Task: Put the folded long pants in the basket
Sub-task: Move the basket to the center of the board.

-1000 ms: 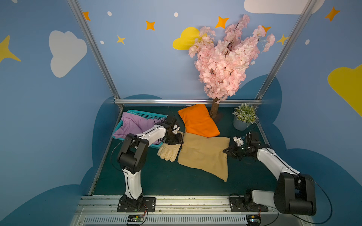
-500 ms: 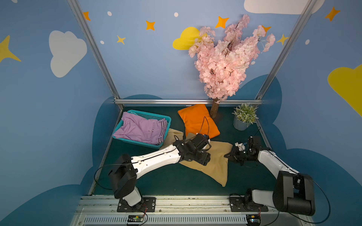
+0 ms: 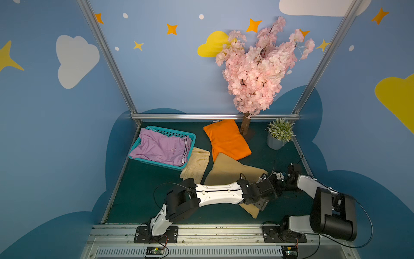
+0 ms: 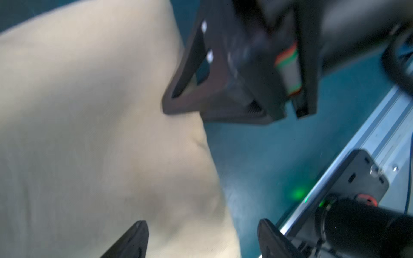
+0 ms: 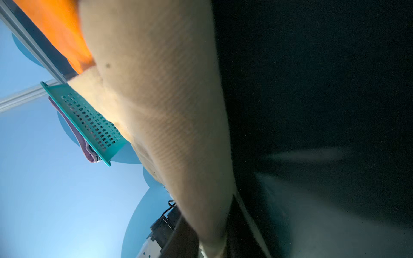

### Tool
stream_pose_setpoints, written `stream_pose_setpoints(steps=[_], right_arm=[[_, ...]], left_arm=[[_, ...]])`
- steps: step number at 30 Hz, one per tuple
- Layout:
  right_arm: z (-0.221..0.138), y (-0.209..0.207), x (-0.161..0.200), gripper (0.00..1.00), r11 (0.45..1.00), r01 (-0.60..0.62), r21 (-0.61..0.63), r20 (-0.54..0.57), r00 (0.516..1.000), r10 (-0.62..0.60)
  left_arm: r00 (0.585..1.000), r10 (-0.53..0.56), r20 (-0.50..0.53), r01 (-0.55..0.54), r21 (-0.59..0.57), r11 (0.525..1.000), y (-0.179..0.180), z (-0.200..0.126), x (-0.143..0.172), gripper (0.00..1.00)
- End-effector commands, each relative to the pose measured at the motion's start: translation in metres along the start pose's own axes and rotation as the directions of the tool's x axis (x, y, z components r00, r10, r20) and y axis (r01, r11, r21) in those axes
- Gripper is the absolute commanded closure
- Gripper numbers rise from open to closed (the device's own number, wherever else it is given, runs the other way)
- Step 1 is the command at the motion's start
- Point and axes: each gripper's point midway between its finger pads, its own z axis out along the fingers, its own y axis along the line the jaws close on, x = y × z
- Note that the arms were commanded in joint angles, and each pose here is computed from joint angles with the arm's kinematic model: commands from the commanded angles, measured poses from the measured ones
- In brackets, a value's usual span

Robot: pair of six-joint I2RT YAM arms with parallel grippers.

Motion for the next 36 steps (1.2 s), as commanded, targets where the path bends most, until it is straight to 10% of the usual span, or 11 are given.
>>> stream_pose_setpoints(steps=[1, 21, 25, 30, 36], right_arm=[[-0.001, -0.011, -0.004, 0.67, 1.0, -0.009, 0.0, 0.005, 1.0, 0.009], [-0.018, -0.026, -0.034, 0.57, 0.991, -0.124, -0.051, 0.088, 0.988, 0.128], [-0.018, -0.026, -0.034, 0.57, 0.99, -0.126, -0.059, 0.087, 0.988, 0.131], [-0.018, -0.026, -0.034, 0.57, 0.99, -0.123, -0.062, 0.086, 0.988, 0.128], [-0.021, -0.02, -0.035, 0.58, 0.992, -0.105, -0.073, 0.091, 0.99, 0.111]], left_arm=[[0.999, 0.037, -0.034, -0.04, -0.1, 0.994, 0.008, 0.014, 0.009, 0.19], [0.958, 0.064, -0.279, -0.138, -0.254, 0.957, 0.018, 0.068, 0.053, 0.36], [0.942, 0.038, -0.332, -0.149, -0.314, 0.938, 0.031, 0.076, 0.069, 0.51], [0.937, 0.026, -0.347, -0.158, -0.357, 0.921, 0.041, 0.074, 0.075, 0.96], [0.95, 0.059, -0.307, -0.145, -0.264, 0.954, 0.025, 0.05, 0.046, 0.98]])
